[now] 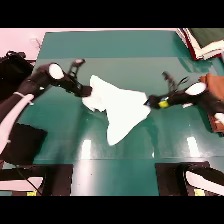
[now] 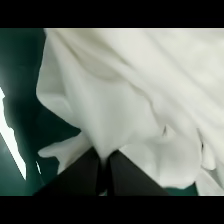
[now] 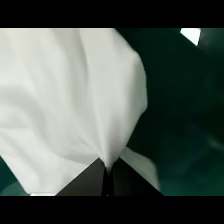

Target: Fold the shirts.

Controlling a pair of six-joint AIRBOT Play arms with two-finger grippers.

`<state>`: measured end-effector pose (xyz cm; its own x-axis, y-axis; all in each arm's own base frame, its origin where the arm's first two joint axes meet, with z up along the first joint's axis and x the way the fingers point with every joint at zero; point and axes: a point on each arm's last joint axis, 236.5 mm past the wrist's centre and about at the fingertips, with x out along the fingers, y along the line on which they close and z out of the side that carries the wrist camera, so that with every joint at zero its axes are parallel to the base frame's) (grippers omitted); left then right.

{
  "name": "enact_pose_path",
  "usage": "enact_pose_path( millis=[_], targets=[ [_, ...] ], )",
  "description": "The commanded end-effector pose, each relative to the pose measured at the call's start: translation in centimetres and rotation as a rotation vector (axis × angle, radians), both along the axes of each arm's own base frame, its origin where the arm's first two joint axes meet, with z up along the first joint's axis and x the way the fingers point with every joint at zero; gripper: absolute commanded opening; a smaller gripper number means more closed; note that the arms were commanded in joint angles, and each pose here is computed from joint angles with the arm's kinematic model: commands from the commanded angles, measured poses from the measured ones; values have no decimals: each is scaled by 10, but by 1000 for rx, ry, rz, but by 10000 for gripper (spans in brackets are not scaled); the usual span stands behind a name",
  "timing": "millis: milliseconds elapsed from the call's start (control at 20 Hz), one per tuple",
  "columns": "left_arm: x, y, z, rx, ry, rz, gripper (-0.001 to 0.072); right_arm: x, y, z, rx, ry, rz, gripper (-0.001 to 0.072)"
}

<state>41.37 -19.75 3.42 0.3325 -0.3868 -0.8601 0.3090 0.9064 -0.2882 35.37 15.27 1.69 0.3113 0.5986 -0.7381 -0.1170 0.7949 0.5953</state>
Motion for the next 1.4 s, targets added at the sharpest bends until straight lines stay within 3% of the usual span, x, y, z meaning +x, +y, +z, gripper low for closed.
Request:
enact_pose_path(
  millis=[0, 200, 500, 650, 850, 1050, 1350],
  targets=[
    [19, 51, 103, 29, -264, 93, 29, 16, -59, 107, -103, -247, -52, 18],
    [-16, 84, 269, -17, -640, 153, 29, -6, -102, 251, -179, -570, -152, 18],
    [-139, 109, 445, -142, -1073, 179, 29, -67, -121, 363, -311, -825, -231, 18],
    [-155, 105, 456, -180, -1090, 162, 29, -70, -118, 380, -305, -843, -233, 18],
    [-114, 85, 406, -177, -920, 126, 29, -35, -89, 347, -221, -737, -100, 18],
    [-88, 80, 380, -138, -859, 108, 29, 3, -65, 302, -235, -632, 5, 18],
    [-140, 88, 454, -167, -1013, 94, 29, -20, -62, 318, -248, -672, 10, 18]
  ],
)
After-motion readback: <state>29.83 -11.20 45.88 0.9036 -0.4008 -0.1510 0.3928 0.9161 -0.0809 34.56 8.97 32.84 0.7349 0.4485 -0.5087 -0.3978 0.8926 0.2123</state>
